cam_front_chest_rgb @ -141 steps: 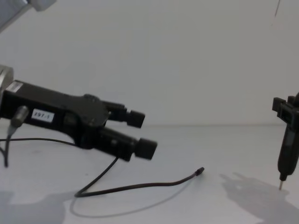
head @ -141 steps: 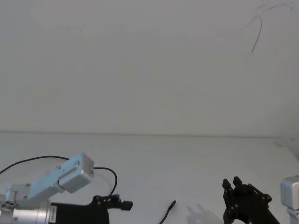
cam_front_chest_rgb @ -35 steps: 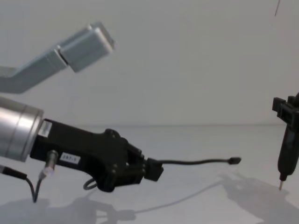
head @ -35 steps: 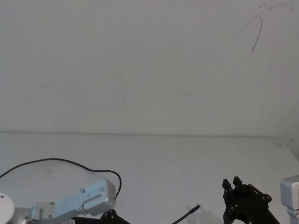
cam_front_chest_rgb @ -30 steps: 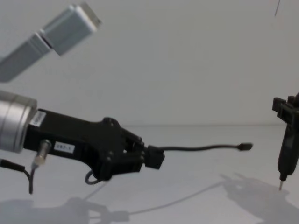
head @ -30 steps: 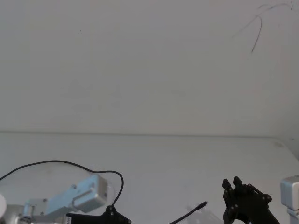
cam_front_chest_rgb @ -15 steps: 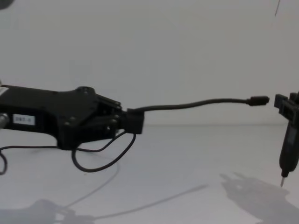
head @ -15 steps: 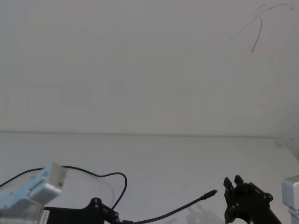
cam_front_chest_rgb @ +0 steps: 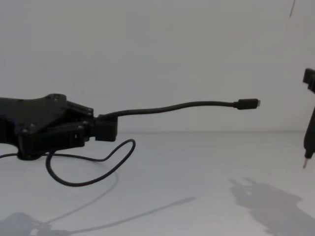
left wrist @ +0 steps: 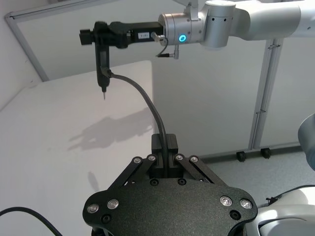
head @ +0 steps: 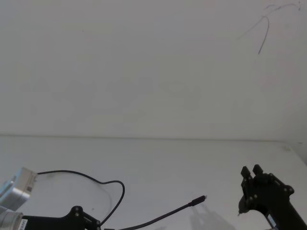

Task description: Pick up the data cable with the one hand.

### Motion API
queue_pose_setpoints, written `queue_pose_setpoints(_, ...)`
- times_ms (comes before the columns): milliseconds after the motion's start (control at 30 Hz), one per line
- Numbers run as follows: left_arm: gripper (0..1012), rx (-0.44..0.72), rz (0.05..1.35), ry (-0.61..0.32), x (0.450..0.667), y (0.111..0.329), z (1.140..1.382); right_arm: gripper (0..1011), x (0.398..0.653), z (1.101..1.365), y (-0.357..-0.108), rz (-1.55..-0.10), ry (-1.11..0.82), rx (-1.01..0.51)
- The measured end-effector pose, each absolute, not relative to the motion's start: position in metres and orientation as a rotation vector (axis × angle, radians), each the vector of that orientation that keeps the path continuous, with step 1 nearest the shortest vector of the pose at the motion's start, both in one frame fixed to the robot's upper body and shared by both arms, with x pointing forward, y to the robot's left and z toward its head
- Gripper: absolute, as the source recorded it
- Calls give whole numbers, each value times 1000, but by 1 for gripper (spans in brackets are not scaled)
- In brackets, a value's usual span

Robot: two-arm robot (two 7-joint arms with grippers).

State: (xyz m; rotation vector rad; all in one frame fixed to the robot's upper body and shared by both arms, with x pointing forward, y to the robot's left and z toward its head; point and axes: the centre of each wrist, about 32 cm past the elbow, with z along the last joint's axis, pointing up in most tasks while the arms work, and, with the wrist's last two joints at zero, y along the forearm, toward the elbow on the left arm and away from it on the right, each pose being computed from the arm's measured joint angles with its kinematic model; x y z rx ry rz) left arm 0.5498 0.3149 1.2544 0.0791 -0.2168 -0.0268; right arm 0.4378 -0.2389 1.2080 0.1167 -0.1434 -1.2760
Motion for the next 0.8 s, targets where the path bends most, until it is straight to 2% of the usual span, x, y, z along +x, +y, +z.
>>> queue_pose_setpoints(400, 42, 70, -26, -204, 549, 325, 1251, 251, 434, 1228, -246, -1259, -94, 221)
queue_pose_setpoints(800, 42, 68, -26, -200, 549, 329, 1250, 251, 433, 1250, -253, -1146, 24, 339)
